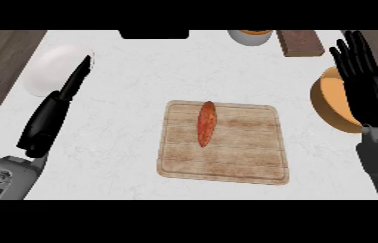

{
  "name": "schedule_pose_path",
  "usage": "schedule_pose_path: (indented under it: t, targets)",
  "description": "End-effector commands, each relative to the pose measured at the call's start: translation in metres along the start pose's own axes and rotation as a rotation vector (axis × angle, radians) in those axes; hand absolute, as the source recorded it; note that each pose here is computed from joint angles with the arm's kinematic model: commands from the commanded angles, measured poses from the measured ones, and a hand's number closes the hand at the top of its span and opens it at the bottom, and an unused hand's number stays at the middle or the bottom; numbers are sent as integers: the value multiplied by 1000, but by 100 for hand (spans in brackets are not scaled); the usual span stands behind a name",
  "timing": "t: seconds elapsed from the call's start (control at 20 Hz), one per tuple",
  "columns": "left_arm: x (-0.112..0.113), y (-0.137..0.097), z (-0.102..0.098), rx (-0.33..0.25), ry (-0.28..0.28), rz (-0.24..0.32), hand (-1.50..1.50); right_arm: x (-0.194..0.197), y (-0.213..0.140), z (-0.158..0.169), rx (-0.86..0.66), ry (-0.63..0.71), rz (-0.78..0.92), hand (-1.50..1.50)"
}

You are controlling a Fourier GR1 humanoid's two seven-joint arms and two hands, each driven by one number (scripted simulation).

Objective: Pick the sweet potato from the cutting board and place it in the pot

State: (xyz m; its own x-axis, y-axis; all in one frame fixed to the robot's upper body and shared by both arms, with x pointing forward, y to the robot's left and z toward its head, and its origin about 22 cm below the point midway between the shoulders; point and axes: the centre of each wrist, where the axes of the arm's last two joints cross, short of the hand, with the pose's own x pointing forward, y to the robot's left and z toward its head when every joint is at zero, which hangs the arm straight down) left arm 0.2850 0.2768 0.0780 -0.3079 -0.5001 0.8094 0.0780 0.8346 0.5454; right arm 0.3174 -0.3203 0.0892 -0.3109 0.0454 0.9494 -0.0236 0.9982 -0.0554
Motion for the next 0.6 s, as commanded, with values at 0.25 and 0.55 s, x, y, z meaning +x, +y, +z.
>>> schedule_pose_path:
  t: [0.25, 0.55]
  targets:
    - [20, -16, -25, 223, -2, 386, 0, 27, 41, -51, 565, -146, -245, 150]
    - [15, -18, -30, 255, 75, 495, 0, -24, 9, -32, 623, -202, 247, -150]
